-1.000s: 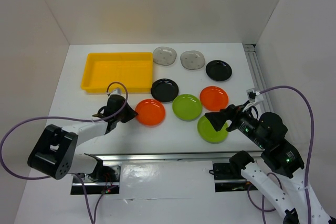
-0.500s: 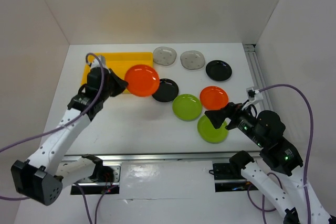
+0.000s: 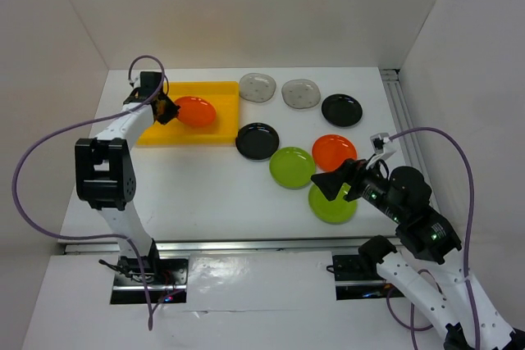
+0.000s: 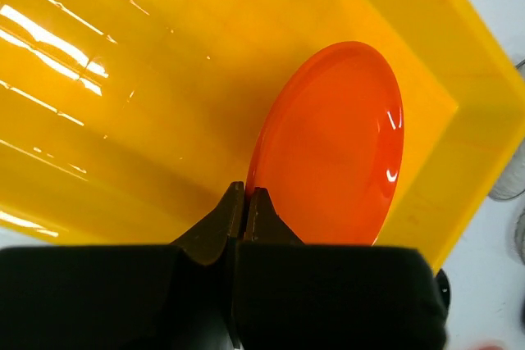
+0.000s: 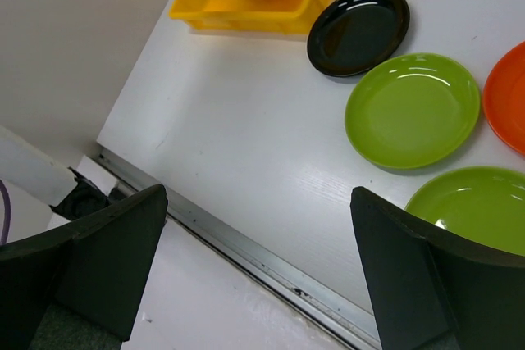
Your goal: Place the plates into the plastic bin on the countertop
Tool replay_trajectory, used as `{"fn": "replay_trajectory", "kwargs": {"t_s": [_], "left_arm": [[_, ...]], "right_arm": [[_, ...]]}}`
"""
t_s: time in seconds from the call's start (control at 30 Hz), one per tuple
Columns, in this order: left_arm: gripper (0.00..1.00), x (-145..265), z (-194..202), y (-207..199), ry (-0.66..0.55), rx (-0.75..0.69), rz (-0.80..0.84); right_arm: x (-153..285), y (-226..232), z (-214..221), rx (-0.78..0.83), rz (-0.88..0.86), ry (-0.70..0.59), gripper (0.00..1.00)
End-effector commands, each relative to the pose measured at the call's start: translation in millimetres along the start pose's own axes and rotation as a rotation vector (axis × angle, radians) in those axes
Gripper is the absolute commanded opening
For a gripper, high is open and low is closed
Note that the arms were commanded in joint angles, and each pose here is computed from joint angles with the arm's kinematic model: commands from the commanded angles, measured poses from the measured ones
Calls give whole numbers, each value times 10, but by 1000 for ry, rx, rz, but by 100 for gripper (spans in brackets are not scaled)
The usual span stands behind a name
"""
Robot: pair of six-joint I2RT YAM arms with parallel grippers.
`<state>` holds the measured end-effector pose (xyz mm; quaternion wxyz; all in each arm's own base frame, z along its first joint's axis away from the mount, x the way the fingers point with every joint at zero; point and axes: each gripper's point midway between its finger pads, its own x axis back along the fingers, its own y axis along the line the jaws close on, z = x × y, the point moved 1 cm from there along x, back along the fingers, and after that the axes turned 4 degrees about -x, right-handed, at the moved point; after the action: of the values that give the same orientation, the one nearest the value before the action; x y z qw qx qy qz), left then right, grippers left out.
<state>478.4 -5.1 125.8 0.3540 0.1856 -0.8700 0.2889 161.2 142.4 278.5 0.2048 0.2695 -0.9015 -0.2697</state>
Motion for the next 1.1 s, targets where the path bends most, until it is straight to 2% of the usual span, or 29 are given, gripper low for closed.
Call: {"fn": "replay_trajectory", "kwargs": {"t_s": [0.0,0.17,0.23,0.27,0.3,0.33,0.5,0.53,0.57,0.63,0.67,0.7,0.77,0.8,0.83,0.9,0.93,1.03,1.07], "left_arm": [[0,60,-378,-288,-103,-32,149],[0,-246,-317,-130,-43,-1,140],[18,-311,-291,-82,-26,-2,107],[30,-348,-249,-25,-14,-2,81],[46,-351,-258,-17,-19,9,74],[68,-366,-213,15,-10,9,66],[87,-165,-225,-43,-56,27,111],[89,105,-345,-187,-115,20,157],[98,285,-424,-312,-171,15,199],[100,649,-397,-480,-237,-13,258],[100,1151,-375,-805,-293,-59,375],[100,1373,-319,-910,-312,-71,416],[100,1718,129,-1126,-281,-119,538],[100,2068,189,-1177,-310,-105,633],[100,2012,533,-1100,-260,-112,669],[100,2193,1035,-1147,-169,-90,785],[100,2128,1370,-983,-111,-94,788],[100,2151,1882,-952,-42,-72,834],[100,1967,2071,-811,-38,-90,774]], "right_arm": [[5,138,-112,20,-79,-57,100],[64,157,-61,12,-107,-60,100],[89,158,-50,3,-107,-60,100],[90,145,-33,1,-102,-53,100],[90,145,-33,1,-102,-53,100],[107,152,-38,1,-100,-50,100],[154,187,-103,0,-92,-57,100],[154,187,-103,0,-92,-57,100],[170,209,-130,2,-97,-64,100],[182,190,-163,0,-79,-78,100],[201,192,-219,12,-70,-99,100],[220,163,-259,11,-52,-125,100],[296,173,-364,37,-32,-158,100],[318,182,-405,51,-29,-173,100],[314,159,-419,58,-11,-172,100],[304,149,-443,72,4,-167,100],[325,174,-474,73,-1,-176,100],[294,194,-406,73,-18,-135,100],[276,201,-394,74,-27,-132,100]]}}
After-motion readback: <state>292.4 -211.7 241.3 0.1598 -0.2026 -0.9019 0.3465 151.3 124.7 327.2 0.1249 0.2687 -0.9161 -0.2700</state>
